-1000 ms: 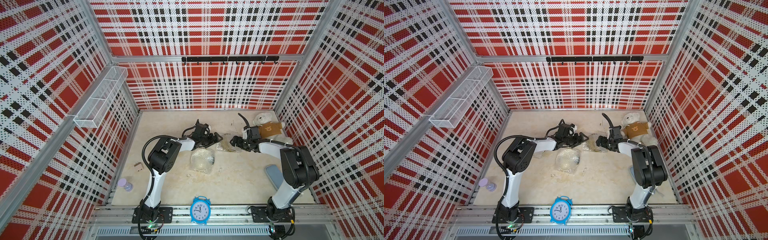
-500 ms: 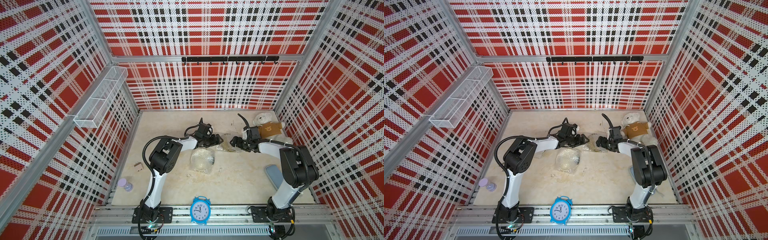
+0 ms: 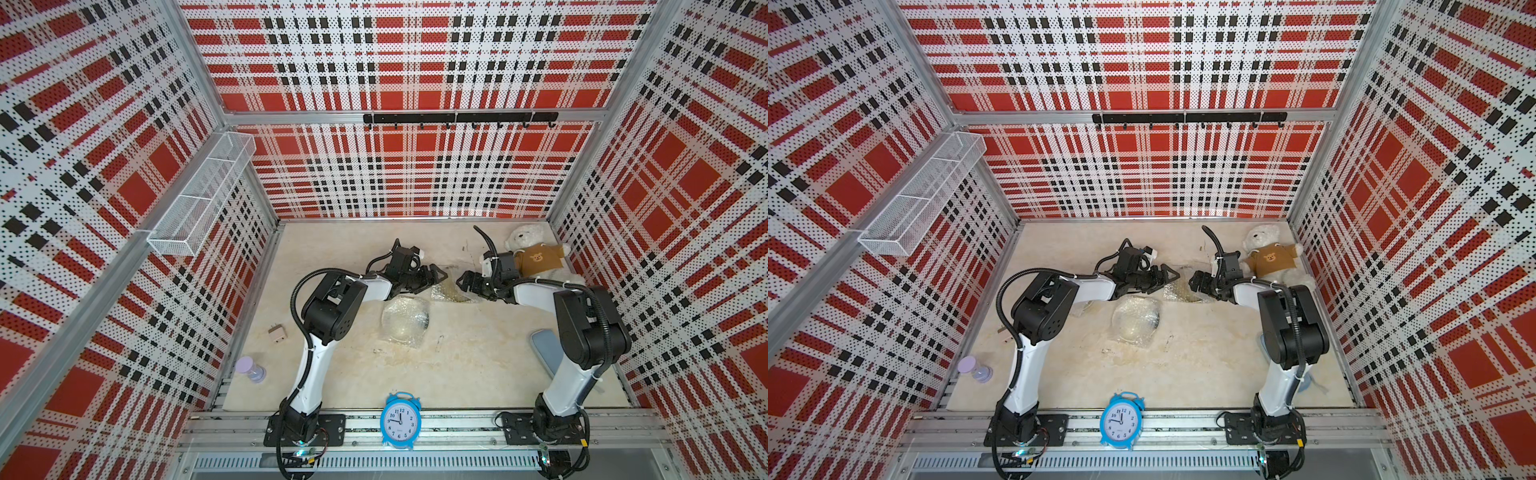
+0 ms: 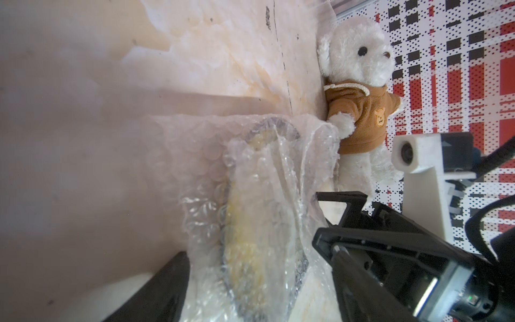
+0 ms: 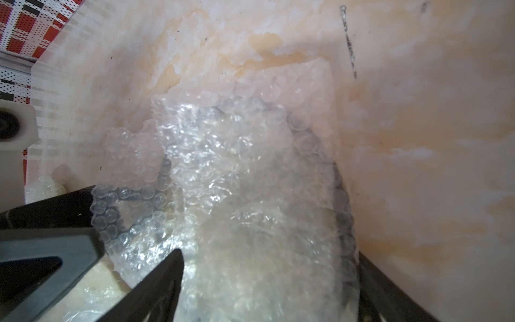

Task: Unpack dinner plates from bubble wrap
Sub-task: Unwrap the bubble wrap at the center of the board.

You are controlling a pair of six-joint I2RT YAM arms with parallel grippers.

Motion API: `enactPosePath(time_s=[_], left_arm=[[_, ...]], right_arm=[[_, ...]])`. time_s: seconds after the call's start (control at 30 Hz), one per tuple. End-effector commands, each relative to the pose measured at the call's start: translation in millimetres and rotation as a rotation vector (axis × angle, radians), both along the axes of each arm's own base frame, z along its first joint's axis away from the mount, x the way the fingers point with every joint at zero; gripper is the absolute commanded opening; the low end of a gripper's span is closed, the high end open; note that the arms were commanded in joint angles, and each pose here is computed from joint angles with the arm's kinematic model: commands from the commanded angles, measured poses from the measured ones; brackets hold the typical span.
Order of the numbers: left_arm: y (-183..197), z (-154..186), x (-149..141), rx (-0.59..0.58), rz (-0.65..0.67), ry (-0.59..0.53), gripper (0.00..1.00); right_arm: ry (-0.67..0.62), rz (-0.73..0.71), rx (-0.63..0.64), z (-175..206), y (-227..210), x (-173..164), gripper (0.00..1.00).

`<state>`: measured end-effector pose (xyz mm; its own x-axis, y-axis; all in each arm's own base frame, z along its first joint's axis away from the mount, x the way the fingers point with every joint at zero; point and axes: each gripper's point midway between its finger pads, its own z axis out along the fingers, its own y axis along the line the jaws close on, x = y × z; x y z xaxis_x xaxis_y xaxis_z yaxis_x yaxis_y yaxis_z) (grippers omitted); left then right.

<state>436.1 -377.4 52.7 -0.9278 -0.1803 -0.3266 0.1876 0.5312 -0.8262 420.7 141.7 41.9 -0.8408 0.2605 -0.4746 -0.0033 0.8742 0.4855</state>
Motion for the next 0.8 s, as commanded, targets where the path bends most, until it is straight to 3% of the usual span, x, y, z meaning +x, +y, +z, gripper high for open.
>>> enactPosePath(time_s=[0.0,0.1,0.33,0.4,0.77], left_arm=[[9.0,-46.0,-13.1,0.05,0.017,0.111,0.81],[8.1,-45.4,-13.5,0.036,0.017,0.108,0.75],[19.7,-47.3,-12.8,0.015,0.036,0.116,0.39],[22.4,-47.4,-13.4,0.014,0.036,0.115,0.34],[18.0,-56.7,-14.7,0.038,0.031,0.106,0.29]], right_arm=[[-0.031,0.017,0.043,2.5,14.9,6.8,0.9],[-0.028,0.015,0.058,-0.4,18.0,5.6,0.89],[-0.022,0.0,0.033,-1.1,12.6,0.2,0.89],[-0.023,0.003,0.027,-0.1,12.1,-0.4,0.89],[-0.019,0.015,0.022,1.5,13.0,-3.3,0.89]])
